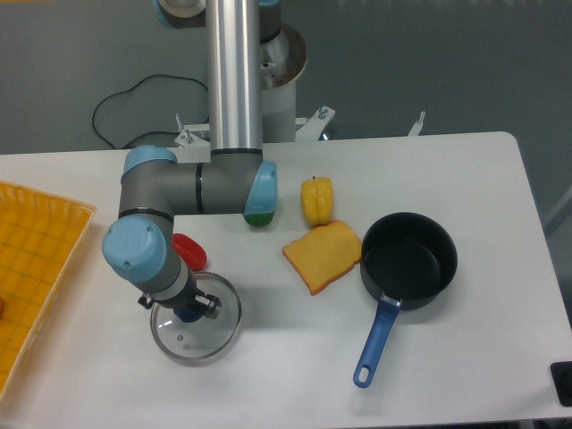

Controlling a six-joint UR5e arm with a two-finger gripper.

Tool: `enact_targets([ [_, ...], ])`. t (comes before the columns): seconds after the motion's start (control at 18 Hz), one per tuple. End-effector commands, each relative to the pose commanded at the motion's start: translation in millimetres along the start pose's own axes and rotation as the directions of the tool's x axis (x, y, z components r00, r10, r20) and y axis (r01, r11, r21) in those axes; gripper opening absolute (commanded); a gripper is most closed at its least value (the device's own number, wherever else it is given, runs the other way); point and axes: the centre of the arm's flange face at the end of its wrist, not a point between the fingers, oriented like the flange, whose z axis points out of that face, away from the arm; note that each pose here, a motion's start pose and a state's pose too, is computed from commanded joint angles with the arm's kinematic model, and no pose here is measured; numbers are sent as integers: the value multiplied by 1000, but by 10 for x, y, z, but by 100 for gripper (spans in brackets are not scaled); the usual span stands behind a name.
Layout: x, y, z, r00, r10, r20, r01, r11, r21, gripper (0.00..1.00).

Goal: Place the lid on the table
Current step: 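Set the glass lid flat on the table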

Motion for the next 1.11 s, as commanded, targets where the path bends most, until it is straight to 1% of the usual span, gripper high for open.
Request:
enact_targets([
  [0.83, 22, -9, 112, 1000, 1, -12, -2, 1000, -15, 57],
  [0.89, 20, -13, 105, 1000, 1, -11, -1, 1000, -13, 58],
  [0.94, 20, -13, 105, 1000, 3, -11, -3, 1000, -13, 65],
  [1.0, 18, -15, 88, 1000, 3, -10, -3, 1000, -10, 75],
  [1.06, 16, -14, 51, 1000, 10, -9, -10, 1000, -4, 96],
  [1.11, 16, -12, 40, 1000, 11, -8, -11, 1000, -3, 100],
])
